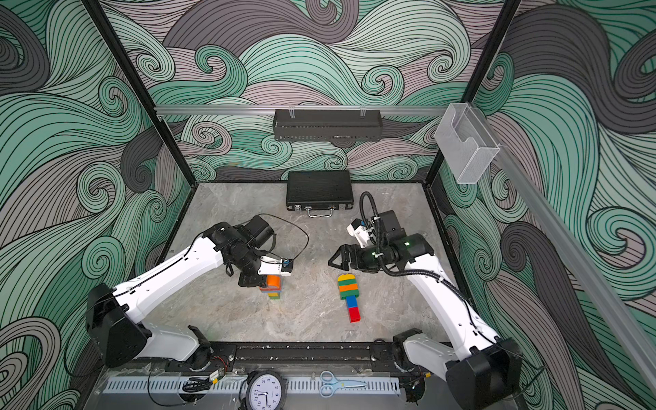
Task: Assemble an ice cream with lego
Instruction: Assemble the lego brick with the lego brick.
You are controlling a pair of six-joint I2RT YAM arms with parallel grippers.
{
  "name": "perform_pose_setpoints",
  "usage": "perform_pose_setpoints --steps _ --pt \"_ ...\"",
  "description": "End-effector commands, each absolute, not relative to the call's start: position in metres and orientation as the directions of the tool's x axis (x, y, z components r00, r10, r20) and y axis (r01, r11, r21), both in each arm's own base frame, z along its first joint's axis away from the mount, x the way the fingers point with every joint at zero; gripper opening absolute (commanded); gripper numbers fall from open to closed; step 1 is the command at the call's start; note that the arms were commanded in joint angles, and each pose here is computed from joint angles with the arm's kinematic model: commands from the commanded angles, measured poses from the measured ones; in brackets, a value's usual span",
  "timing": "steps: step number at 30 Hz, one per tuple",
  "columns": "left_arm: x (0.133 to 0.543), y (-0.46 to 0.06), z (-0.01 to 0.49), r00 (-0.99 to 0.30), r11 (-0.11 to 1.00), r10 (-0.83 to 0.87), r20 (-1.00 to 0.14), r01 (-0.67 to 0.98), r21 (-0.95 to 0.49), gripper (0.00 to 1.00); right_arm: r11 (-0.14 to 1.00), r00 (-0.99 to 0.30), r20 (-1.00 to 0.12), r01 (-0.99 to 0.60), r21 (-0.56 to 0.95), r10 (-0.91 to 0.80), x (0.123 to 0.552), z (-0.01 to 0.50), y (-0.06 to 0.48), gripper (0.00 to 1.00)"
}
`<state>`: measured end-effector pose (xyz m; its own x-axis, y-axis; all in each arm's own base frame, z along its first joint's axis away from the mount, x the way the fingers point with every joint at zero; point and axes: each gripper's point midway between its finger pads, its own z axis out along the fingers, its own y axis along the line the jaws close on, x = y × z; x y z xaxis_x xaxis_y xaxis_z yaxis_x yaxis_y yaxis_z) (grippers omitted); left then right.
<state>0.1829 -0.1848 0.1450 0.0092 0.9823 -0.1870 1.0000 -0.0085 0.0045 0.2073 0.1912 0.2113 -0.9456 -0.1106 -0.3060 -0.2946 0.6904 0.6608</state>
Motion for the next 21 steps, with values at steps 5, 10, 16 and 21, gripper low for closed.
perform_pose_setpoints --steps 5,10,16,21 --pt "0.167 -0.169 0.112 -0.026 0.021 0.999 -0.035 0.993 -0.119 0.0 0.689 -0.943 -0.313 -0.304 0.658 -0.117 0.209 0.213 0.193 0.99" --pt "0.172 -0.173 0.108 -0.075 0.072 0.997 -0.016 0.989 -0.13 0.0 0.693 -0.942 -0.316 -0.304 0.653 -0.115 0.208 0.215 0.192 0.99" --pt "0.168 -0.169 0.105 -0.146 0.147 0.989 0.019 0.981 -0.126 0.0 0.694 -0.942 -0.315 -0.303 0.652 -0.115 0.207 0.215 0.191 0.99" --pt "0.16 -0.163 0.103 -0.186 0.19 0.982 0.039 0.974 -0.125 0.0 0.692 -0.939 -0.323 -0.31 0.652 -0.116 0.209 0.217 0.192 0.99"
